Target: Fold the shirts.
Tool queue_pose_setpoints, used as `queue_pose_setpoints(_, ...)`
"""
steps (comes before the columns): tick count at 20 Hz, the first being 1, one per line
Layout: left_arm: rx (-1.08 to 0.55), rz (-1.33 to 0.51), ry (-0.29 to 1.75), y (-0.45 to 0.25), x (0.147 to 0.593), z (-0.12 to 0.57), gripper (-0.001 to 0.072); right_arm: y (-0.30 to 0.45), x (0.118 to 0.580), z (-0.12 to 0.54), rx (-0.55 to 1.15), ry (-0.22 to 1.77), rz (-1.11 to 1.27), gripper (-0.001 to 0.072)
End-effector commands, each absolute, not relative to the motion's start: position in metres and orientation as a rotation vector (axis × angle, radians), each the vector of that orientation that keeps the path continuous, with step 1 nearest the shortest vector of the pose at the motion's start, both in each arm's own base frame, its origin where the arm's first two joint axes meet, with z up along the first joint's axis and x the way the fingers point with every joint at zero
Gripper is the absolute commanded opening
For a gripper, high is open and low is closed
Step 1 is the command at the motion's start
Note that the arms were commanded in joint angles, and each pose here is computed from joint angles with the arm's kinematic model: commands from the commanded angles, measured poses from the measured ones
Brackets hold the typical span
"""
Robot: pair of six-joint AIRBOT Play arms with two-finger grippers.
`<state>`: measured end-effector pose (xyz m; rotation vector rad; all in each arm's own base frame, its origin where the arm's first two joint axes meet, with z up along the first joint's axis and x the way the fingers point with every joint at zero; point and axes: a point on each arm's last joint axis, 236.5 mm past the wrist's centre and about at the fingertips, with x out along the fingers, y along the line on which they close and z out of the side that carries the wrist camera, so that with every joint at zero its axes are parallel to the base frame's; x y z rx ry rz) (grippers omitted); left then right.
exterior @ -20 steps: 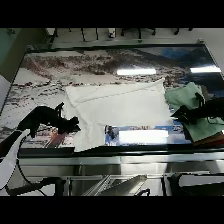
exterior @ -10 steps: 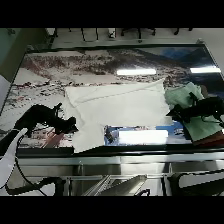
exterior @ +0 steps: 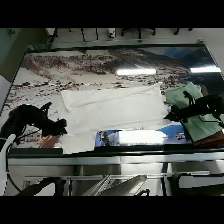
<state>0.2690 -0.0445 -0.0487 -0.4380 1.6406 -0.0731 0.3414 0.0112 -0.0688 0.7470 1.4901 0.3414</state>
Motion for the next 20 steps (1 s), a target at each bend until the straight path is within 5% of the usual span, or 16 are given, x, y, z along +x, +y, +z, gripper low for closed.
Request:
queue_pose_setpoints(1, -0.437, 0.028, 1.627, -0.008, 0.249, -0.025, 0.0018, -0.011, 0.317, -0.057, 0.634, 1.535, 0.196, 0.0021)
queue_pose_setpoints(7, -0.467, 0.060, 1.577, 0.008, 0.247, -0.012, 0.0018, -0.017, 0.258, -0.070, 0.589, 1.566, 0.026, 0.0022)
queue_pose_setpoints(13, -0.443, -0.031, 1.464, -0.003, 0.327, 0.007, 0.0018, -0.007, 0.358, -0.024, 0.643, 1.206, 0.122, 0.0022)
queue_pose_setpoints(20, -0.365, -0.103, 1.390, -0.025, 0.443, 0.002, 0.0018, -0.005, 0.449, -0.045, 0.577, 1.071, 0.086, 0.0022)
